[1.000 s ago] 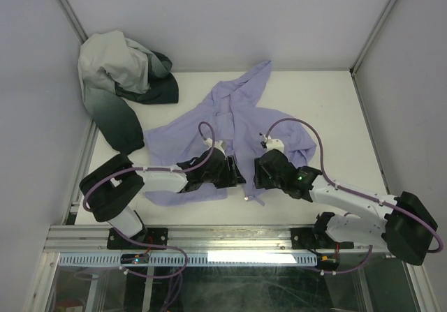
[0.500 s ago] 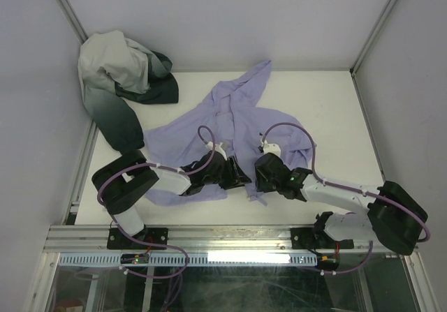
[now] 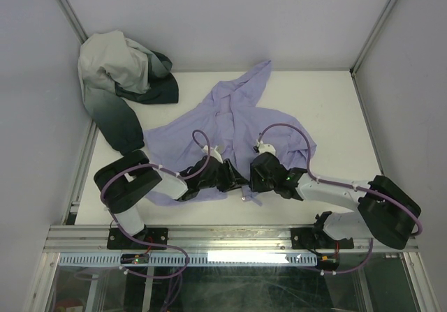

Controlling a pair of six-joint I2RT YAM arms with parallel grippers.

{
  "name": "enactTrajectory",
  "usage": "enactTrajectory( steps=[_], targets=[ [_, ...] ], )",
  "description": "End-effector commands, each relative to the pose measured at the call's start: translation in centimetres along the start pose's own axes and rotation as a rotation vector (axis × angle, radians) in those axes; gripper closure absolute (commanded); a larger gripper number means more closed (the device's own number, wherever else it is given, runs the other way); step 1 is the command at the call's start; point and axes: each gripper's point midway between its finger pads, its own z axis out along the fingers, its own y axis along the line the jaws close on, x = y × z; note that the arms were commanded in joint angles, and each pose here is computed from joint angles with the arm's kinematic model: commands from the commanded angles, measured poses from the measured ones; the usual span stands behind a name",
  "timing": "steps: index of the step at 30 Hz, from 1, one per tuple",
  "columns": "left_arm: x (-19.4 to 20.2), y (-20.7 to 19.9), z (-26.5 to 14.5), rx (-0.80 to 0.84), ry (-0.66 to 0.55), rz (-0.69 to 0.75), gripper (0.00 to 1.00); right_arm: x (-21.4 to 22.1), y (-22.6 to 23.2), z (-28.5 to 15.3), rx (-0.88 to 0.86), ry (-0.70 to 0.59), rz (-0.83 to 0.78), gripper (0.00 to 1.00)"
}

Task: Zip up the jacket

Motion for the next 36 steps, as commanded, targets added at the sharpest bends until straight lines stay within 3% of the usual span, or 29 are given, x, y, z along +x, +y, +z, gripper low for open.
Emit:
enactTrajectory(
  steps=[1,4,9,14,26,36],
  targets=[
    [0.6,0.5,-0.4,0.015,-0.006,-0.002,0.65,-0.2,1.4,0.3,-0.050,0.007,0.033,0.68],
    [0.1,0.6,-0.6,0.006,-0.032,0.030,0.69,-0.3,1.6,0.3,-0.058,0.005,0.037,0.68],
    [-0.2,0.3,-0.4,0.024,-0.046,0.071,0.87,-1.2,2.7,-0.4,-0.117,-0.019,0.032,0.68],
    [-1.6,-1.8,-2.1,0.108,-0.126,0.178,1.00,-3.2,4.1,-2.4,-0.225,-0.088,0.010,0.60],
    [-4.7,-10.9,-7.7,0.375,-0.317,0.557,1.00,-8.3,5.5,-7.8,-0.438,-0.273,-0.101,0.46],
    [-5.1,-13.1,-9.1,0.409,-0.328,0.561,1.00,-8.0,7.6,-8.9,-0.620,-0.336,-0.257,0.36]
  ],
)
